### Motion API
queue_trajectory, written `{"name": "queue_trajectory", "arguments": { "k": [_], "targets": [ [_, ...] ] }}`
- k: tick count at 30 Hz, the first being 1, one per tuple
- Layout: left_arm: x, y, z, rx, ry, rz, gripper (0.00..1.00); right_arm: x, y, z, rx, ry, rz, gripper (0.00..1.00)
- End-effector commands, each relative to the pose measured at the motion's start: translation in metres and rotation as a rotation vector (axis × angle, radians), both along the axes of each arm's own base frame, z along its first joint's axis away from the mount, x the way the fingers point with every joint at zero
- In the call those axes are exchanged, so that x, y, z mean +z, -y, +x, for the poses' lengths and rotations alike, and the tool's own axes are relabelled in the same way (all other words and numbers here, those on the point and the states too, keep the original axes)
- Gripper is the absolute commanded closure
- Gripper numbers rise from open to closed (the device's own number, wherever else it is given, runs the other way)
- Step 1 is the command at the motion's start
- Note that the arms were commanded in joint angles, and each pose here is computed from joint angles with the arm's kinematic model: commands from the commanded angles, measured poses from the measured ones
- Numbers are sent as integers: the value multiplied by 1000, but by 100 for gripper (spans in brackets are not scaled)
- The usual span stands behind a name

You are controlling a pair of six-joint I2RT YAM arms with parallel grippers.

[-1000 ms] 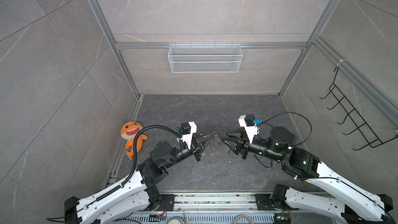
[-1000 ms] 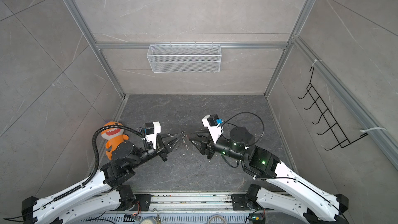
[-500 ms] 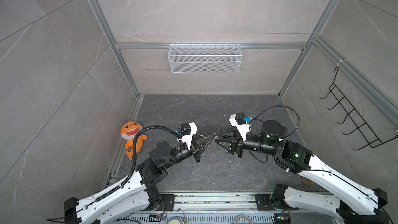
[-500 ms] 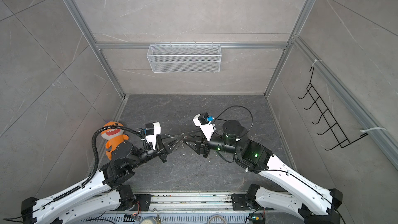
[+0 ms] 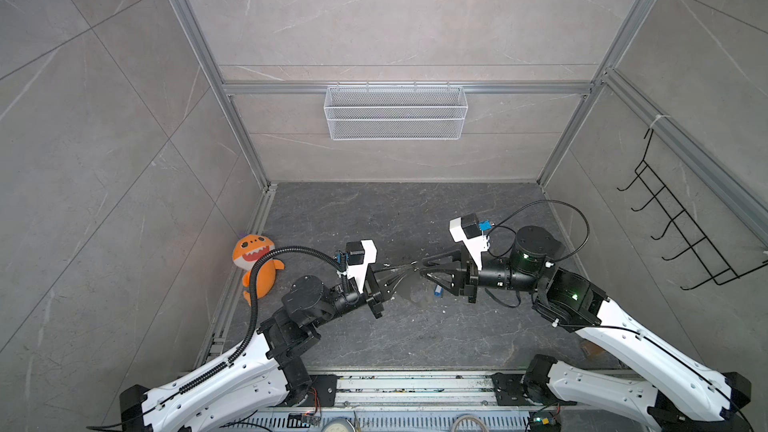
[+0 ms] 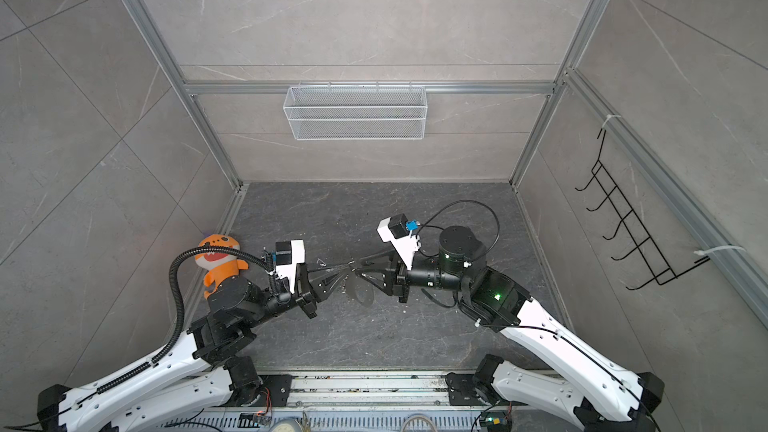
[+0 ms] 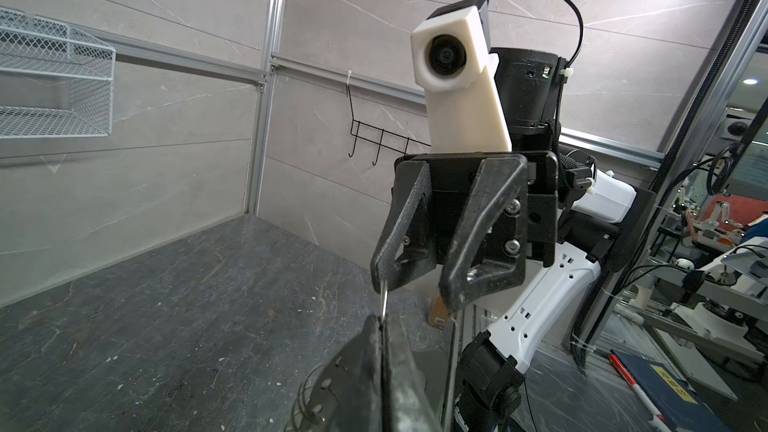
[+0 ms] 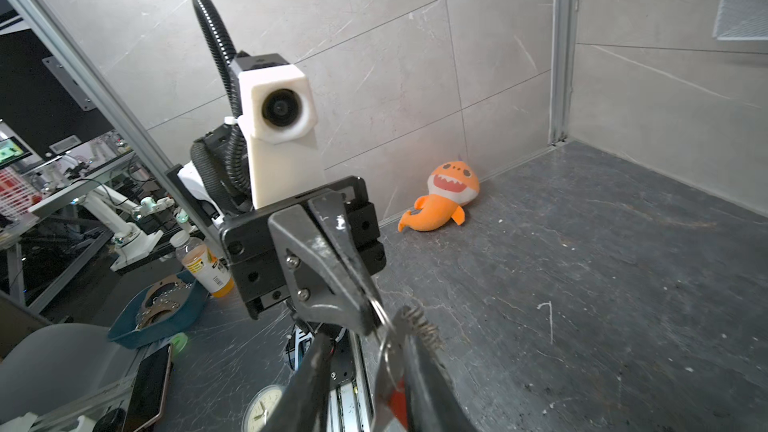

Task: Remove the keys from the keyring

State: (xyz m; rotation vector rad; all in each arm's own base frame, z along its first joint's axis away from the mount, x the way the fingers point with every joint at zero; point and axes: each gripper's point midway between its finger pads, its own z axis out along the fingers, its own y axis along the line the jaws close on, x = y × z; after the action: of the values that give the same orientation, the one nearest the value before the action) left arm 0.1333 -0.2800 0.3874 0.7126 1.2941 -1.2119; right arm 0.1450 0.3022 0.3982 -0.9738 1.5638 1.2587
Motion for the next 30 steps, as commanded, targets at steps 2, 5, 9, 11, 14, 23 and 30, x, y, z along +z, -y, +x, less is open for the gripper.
{"name": "queue_trajectory", "arguments": {
  "k": [2,5,9,11,14,23,30],
  "targets": [
    [20,-3,-9,-32,40,-61,100,5,-2,-7,51,1,23,76],
    [19,-2,-9,-39,38,-59,100,5,-2,-6,46,-1,20,79],
    [20,0,-12,-57,42,-58,100,-2,-2,2,2,-18,-7,74],
    [19,0,-12,-62,41,-57,100,-4,1,10,-47,-22,-17,65],
    [18,0,-14,-69,39,-57,100,-5,2,14,-56,-30,-18,59],
    [16,1,-16,-85,33,-50,100,-6,-5,6,19,-54,-17,77],
    [15,0,-14,-72,32,-49,100,-4,-3,4,19,-52,-15,87]
  ]
}}
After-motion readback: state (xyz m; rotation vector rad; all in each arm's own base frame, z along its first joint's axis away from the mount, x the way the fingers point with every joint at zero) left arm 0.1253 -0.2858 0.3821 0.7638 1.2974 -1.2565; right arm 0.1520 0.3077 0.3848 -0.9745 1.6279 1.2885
